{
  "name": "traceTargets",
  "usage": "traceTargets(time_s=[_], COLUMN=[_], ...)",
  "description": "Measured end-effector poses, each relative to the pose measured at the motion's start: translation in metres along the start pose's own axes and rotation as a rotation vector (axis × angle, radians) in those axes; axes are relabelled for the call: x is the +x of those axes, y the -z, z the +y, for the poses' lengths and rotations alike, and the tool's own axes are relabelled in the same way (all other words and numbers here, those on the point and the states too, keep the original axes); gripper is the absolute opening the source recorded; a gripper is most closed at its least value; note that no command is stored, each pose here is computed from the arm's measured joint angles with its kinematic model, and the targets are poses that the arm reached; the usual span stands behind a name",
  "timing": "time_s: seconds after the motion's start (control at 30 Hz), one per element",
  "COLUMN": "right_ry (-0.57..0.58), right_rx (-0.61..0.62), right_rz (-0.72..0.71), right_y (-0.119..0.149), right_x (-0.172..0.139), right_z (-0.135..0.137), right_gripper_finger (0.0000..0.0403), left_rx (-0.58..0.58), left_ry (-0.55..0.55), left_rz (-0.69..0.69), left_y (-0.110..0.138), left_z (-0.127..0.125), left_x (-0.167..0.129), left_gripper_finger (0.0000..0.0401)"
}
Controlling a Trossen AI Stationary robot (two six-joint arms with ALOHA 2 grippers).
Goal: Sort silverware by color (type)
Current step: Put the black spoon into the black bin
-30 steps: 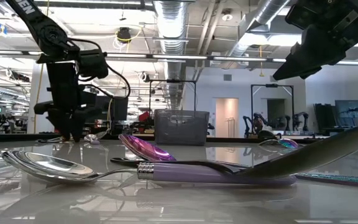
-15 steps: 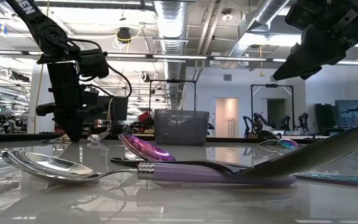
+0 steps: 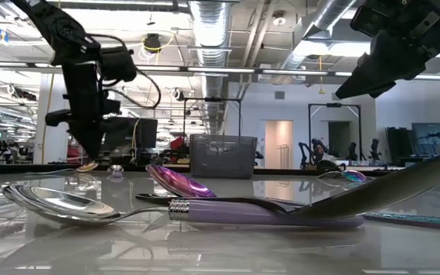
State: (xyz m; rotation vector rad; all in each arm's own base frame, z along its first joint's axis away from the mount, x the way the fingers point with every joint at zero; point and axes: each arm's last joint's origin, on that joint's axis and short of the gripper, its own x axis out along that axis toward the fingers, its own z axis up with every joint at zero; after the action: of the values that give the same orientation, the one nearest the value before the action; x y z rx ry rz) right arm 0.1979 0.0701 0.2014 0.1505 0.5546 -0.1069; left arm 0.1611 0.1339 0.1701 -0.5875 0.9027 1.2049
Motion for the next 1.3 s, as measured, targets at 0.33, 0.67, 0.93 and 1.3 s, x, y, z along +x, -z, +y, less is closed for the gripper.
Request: traceTargets(time_s=[0.33,0.67,0.93,1.3], right_ry=[0.000,0.001,0.001,0.001], right_rx=[-0.001,-0.005,-0.005,-0.003], right_rz=[0.000,0.000,0.000,-0.001], right_y=[0.000,0.000,0.000,0.000], right_x=[0.000,0.000,0.000,0.000], right_z=[0.000,0.000,0.000,0.000], right_gripper_finger=[0.0066,0.0066,0.0066,0.0066], left_rx=[-0.028,-0.070,-0.189,-0.382], left_ry=[0.052,0.545,0.832,0.946], left_rz=[-0.110,-0.331,-0.506,-0.575], left_y=[-0.006,-0.023,-0.030,-0.027], left_z=[-0.004,-0.046,-0.073,-0.109], left_x=[-0.015,-0.042,-0.071,-0.059], left_gripper_finger=[0.0004,0.0004,0.0004,0.0004])
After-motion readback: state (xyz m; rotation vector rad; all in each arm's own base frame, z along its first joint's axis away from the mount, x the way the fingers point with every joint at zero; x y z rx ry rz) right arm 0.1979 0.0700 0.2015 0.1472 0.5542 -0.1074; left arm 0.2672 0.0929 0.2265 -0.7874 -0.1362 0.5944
